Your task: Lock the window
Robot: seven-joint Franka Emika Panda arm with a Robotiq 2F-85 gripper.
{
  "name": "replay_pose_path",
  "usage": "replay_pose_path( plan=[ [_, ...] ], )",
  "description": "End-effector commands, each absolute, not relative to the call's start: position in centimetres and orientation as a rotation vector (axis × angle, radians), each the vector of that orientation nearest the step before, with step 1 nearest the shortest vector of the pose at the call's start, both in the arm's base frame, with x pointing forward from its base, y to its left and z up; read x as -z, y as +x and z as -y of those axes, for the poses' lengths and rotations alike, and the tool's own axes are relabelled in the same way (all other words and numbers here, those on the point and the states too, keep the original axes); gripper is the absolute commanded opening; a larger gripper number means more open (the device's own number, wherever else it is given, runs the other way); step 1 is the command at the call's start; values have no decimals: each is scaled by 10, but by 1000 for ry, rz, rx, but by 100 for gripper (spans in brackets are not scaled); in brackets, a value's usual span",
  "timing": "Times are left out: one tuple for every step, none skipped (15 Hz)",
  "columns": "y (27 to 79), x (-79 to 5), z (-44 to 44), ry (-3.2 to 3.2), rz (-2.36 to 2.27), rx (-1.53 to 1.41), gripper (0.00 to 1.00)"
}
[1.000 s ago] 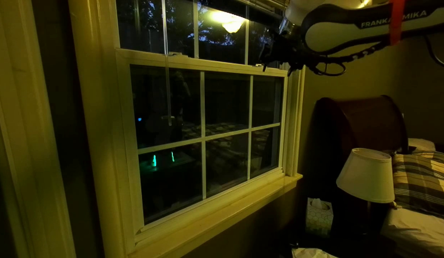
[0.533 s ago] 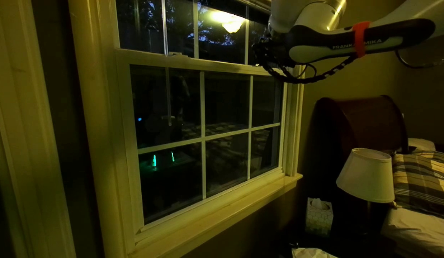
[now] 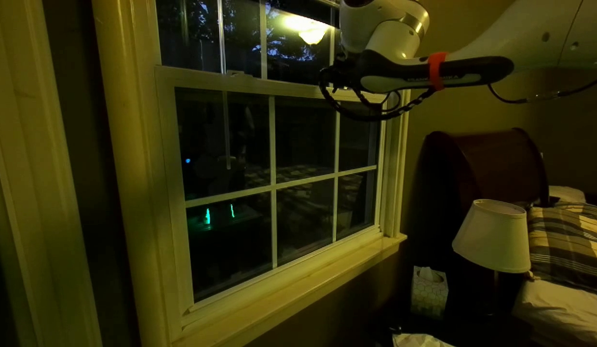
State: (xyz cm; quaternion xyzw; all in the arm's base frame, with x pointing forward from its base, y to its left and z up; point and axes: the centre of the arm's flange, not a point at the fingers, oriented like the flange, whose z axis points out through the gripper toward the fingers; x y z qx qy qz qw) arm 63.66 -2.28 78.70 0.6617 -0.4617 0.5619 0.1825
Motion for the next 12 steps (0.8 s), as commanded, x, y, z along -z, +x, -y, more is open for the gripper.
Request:
replay_pose_path(
  plan=[
    [679,-798,31,1860,1246,-1576,100],
    [682,-797,33,1864,1231,-1564,100],
    [686,-795,35,1860,1221,-1558,100],
    [691,-794,37,1850,1215,-1560,100],
    [694,-793,39,1860,1209,-1550,100],
    [697,-792,42,1847,1202,-1552,100],
    [698,-792,45,1850,1202,-1536,100],
    [700,-791,48,1845,1203,-1524,100],
    [700,-789,51,1846,1204,-1499,100],
    [702,-788,54,1844,1202,-1491,100],
    [704,-786,58,1842,1192,-1490,100],
    [706,-784,60,1848,1184,-1477,100]
  ],
)
